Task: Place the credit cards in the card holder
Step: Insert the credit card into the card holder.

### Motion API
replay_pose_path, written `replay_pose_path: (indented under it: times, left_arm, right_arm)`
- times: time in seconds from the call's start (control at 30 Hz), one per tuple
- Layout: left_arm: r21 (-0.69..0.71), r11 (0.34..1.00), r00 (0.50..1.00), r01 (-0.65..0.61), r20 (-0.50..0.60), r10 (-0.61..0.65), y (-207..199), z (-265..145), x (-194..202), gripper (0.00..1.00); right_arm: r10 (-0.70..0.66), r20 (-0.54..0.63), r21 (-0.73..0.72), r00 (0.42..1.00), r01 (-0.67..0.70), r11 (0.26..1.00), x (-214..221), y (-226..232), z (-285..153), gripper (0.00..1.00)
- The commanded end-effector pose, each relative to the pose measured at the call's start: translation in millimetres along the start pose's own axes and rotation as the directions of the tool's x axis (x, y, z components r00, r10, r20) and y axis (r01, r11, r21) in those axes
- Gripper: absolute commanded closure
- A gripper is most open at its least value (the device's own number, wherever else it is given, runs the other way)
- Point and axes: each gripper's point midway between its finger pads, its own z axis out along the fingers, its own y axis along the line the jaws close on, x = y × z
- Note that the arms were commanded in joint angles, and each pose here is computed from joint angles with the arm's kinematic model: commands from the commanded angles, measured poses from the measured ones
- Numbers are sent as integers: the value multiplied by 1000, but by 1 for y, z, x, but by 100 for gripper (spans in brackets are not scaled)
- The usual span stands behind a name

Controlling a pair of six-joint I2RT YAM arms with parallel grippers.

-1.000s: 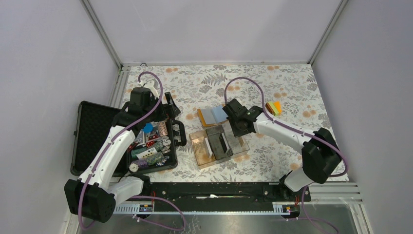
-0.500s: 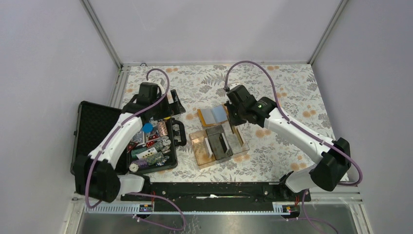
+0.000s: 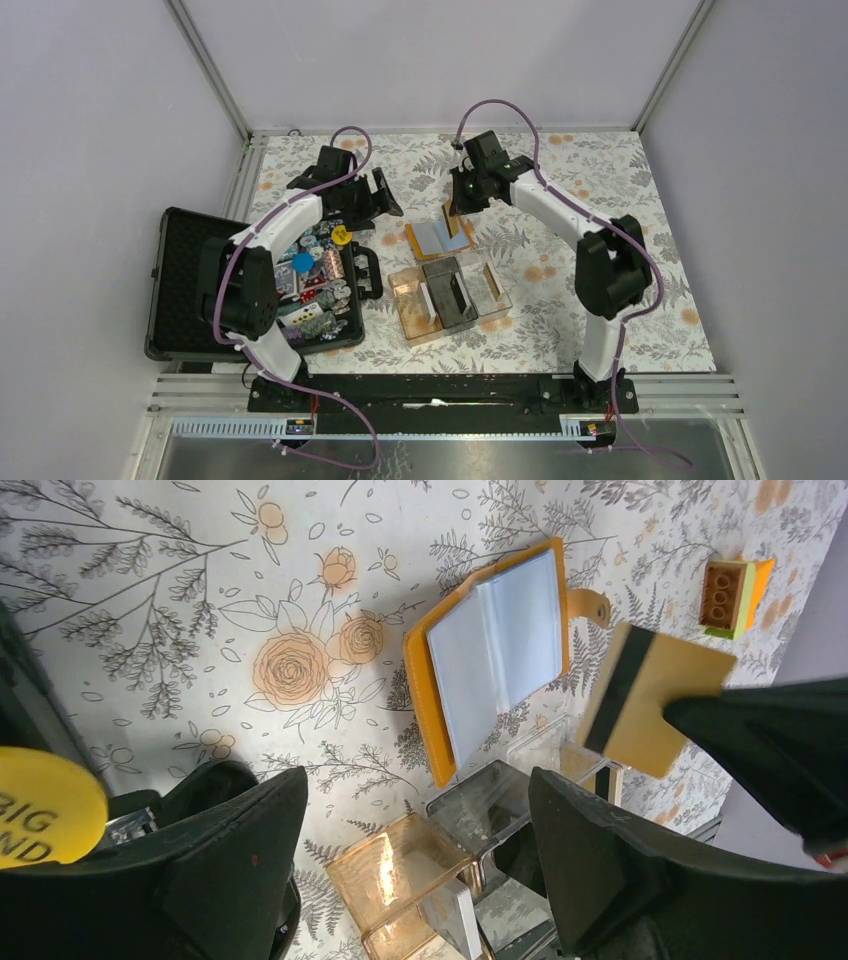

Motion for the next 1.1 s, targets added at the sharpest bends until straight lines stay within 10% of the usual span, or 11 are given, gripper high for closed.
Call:
replay_pose_path:
  times: [0.0,1.07]
  left_arm:
    - [67,997,1000,-26,11,25,-27,6,-9,16]
    - [17,1000,982,1,-190,2,-18,67,51,43]
  right_arm:
    - [1,-14,-91,1000,-2,996,-15,6,19,100]
    - [116,-179,-137,977,-141,980,18,2,80,100]
